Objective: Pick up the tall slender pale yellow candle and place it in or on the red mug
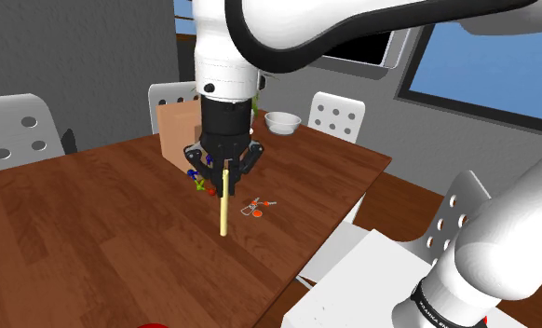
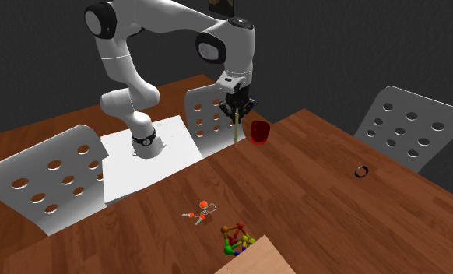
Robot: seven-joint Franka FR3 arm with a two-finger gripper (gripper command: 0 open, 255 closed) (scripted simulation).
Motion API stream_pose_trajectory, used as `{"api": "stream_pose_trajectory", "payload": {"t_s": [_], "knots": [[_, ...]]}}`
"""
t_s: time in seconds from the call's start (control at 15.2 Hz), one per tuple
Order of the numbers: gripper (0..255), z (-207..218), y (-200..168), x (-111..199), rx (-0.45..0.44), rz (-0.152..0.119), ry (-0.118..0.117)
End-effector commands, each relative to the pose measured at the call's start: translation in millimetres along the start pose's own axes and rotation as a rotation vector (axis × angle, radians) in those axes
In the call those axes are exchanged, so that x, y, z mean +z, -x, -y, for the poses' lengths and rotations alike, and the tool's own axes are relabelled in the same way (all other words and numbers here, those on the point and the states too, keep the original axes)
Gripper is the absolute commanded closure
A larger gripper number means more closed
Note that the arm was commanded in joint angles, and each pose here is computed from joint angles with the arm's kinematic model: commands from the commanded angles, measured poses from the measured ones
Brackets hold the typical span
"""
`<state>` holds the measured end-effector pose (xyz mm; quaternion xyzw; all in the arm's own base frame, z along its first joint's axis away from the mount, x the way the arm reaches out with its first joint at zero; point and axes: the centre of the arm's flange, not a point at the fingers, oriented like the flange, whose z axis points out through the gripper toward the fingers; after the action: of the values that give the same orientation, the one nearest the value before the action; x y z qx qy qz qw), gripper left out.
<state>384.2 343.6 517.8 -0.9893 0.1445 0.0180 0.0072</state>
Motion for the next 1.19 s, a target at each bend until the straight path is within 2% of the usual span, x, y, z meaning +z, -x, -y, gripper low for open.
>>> {"api": "stream_pose_trajectory", "payload": {"t_s": [0.0, 0.2, 1.12], "knots": [[255, 0, 1, -10, 0.0, 0.0, 0.0], [255, 0, 1, -21, 0.0, 0.0, 0.0], [255, 127, 131, -55, 0.0, 0.0, 0.0]]}}
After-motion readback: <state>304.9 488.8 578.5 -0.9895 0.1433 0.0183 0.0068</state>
